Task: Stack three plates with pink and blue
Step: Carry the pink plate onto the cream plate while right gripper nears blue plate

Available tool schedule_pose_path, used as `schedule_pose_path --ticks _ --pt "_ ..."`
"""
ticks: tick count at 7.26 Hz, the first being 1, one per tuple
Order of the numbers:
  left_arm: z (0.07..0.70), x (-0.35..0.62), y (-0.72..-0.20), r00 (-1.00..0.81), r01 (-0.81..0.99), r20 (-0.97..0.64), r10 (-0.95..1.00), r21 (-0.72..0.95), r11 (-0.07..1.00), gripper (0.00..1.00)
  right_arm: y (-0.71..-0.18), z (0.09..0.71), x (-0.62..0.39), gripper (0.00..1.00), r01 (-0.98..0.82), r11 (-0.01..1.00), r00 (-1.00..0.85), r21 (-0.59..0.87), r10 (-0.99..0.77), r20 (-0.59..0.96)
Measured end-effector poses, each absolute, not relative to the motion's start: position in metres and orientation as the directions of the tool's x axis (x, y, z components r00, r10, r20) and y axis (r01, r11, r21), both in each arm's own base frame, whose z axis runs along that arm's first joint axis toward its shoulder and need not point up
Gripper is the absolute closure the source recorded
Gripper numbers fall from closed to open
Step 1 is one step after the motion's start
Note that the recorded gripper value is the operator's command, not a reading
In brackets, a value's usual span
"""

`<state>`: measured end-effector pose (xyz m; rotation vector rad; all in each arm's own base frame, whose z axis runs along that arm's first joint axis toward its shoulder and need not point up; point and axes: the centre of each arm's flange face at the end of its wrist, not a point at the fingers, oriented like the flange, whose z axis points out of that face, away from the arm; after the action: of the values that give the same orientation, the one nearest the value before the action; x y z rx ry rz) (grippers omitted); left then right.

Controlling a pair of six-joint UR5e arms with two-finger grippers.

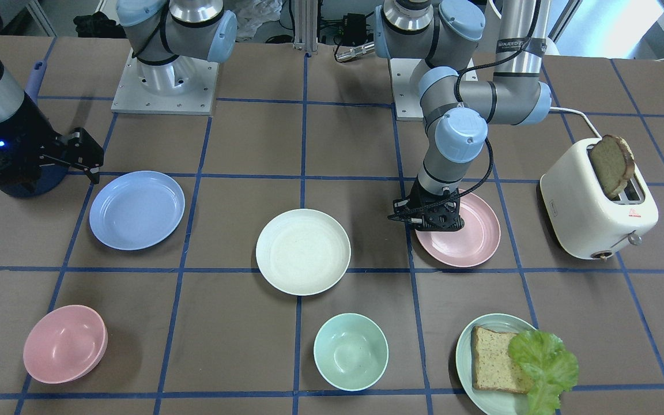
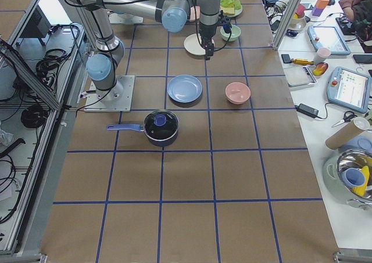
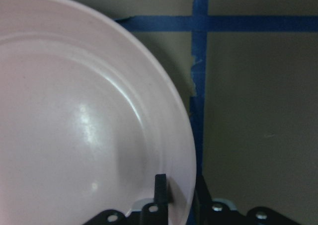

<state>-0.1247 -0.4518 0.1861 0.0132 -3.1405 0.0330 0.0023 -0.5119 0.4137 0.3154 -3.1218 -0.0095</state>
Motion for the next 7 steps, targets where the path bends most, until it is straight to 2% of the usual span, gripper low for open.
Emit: schedule_pose_path --ticks 2,4,6,7 --pt "0.205 -0.148 -0.451 -0.999 0.040 -0.011 0.039 -0.063 0.997 1.00 -0.502 0.377 -0.030 0.00 -0.232 0.972 -0.972 0.023 -0.232 -0.026" --pt "0.232 -0.194 -0.454 -0.988 0.129 -0.091 0.123 -0.061 0.990 1.00 -0.489 0.342 -0.071 0.02 -0.259 0.966 -0.965 0.024 -0.257 -0.059" --pt "0.263 -0.234 -0.473 -0.993 0.052 -0.114 0.045 -0.062 0.997 1.00 -0.476 0.311 -0.094 0.10 -0.270 0.962 -0.961 0.035 -0.267 -0.078" --pt "0.277 -0.257 -0.482 -0.995 0.002 -0.103 -0.006 -0.070 0.998 1.00 -0.467 0.296 -0.104 0.10 -0.261 0.965 -0.963 0.035 -0.257 -0.081"
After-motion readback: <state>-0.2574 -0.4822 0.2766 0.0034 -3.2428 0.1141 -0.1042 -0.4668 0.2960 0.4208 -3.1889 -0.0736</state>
